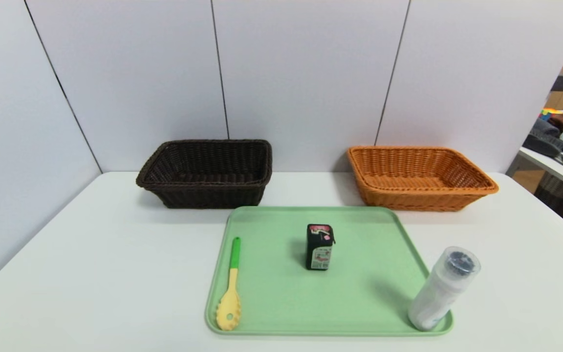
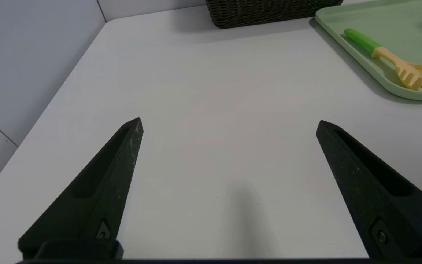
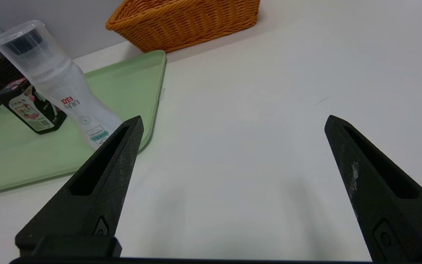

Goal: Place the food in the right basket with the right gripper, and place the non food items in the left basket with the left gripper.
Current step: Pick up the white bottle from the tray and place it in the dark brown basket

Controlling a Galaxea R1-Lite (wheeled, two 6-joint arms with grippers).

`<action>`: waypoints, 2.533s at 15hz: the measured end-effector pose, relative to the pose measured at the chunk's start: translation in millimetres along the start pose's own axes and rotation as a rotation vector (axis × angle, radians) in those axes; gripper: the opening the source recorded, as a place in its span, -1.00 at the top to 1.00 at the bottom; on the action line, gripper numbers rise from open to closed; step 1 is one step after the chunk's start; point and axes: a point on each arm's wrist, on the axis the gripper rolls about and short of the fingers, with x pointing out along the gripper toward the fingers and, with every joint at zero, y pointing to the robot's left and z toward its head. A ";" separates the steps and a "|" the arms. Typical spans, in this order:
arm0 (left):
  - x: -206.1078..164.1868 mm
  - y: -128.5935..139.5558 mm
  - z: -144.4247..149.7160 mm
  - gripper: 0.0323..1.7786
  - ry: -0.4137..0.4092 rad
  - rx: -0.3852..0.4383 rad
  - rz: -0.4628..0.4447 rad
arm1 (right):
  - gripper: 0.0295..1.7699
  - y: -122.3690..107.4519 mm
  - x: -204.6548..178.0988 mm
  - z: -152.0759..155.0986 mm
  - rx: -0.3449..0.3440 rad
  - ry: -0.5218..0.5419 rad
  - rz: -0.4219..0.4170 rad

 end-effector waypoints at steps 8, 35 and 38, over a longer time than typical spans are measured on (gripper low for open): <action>0.0 0.2 0.3 -0.90 -0.003 -0.013 0.009 | -0.93 0.3 -0.3 1.3 0.000 -0.008 0.001; 149.9 5.2 173.1 -0.90 0.349 -0.144 -0.534 | -0.93 47.8 68.6 128.6 -0.067 0.472 0.076; 163.1 -5.0 166.2 -0.90 0.368 -0.093 -0.701 | -0.93 46.6 65.4 122.8 -0.108 0.545 0.096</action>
